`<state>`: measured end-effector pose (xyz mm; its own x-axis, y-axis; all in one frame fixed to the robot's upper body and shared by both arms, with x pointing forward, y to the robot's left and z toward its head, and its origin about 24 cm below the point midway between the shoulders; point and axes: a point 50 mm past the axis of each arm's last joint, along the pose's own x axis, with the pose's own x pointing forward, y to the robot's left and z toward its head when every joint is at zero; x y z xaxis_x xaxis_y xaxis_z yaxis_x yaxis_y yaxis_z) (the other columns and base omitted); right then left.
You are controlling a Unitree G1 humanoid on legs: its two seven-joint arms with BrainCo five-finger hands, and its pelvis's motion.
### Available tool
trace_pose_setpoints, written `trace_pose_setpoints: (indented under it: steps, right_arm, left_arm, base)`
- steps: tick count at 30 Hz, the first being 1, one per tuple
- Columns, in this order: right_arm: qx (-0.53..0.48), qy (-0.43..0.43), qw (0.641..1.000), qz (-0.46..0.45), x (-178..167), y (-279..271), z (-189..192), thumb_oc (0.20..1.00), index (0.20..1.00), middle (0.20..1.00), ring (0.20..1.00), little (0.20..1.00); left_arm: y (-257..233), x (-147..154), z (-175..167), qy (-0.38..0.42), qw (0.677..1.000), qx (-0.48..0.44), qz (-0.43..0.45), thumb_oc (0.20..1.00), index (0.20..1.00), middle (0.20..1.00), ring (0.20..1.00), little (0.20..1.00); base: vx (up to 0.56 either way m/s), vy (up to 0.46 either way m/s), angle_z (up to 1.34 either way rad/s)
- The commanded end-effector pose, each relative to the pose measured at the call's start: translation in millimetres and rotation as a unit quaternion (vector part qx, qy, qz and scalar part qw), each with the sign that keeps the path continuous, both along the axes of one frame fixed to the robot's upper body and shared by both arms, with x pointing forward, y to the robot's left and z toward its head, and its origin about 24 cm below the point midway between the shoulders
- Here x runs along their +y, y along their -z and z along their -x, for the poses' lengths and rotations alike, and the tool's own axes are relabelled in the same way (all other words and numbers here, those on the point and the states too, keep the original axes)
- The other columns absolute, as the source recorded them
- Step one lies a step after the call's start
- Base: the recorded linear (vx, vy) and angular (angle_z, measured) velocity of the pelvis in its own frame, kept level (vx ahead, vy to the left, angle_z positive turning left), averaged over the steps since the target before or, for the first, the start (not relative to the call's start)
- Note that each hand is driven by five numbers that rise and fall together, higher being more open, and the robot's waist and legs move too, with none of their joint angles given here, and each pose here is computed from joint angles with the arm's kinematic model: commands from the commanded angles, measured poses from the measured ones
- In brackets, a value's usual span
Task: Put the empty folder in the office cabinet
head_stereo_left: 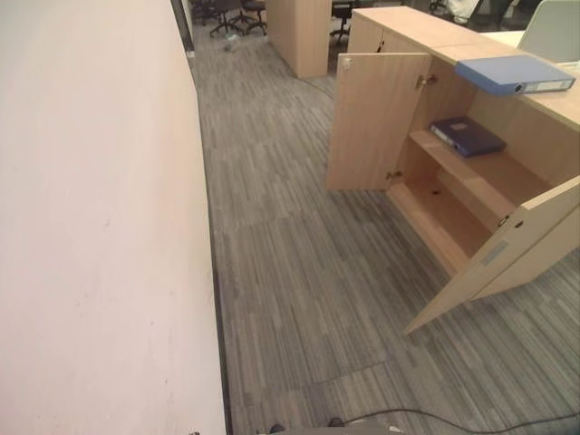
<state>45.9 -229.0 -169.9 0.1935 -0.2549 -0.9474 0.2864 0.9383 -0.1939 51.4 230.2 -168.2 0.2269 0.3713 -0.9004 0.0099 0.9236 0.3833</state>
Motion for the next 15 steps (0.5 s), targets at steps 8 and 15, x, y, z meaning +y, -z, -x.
trace_pose_setpoints:
  steps: [8,15]
  right_arm:
    - [-0.014,0.043,0.999,-0.004,6.0,1.0,-10.8,1.000,1.000,1.000,1.000,1.000]
    - [-0.012,0.058,0.998,-0.013,5.7,1.6,-7.5,1.000,1.000,1.000,1.000,1.000]
  left_arm:
    - [0.2,-3.7,-4.9,-0.011,1.000,-0.012,-0.002,1.000,1.000,1.000,1.000,1.000]
    - [2.1,-6.4,-0.8,-0.009,1.000,0.001,0.022,1.000,1.000,1.000,1.000,1.000]
  base:
    - [0.00,0.000,0.02]
    - [0.00,0.000,0.00]
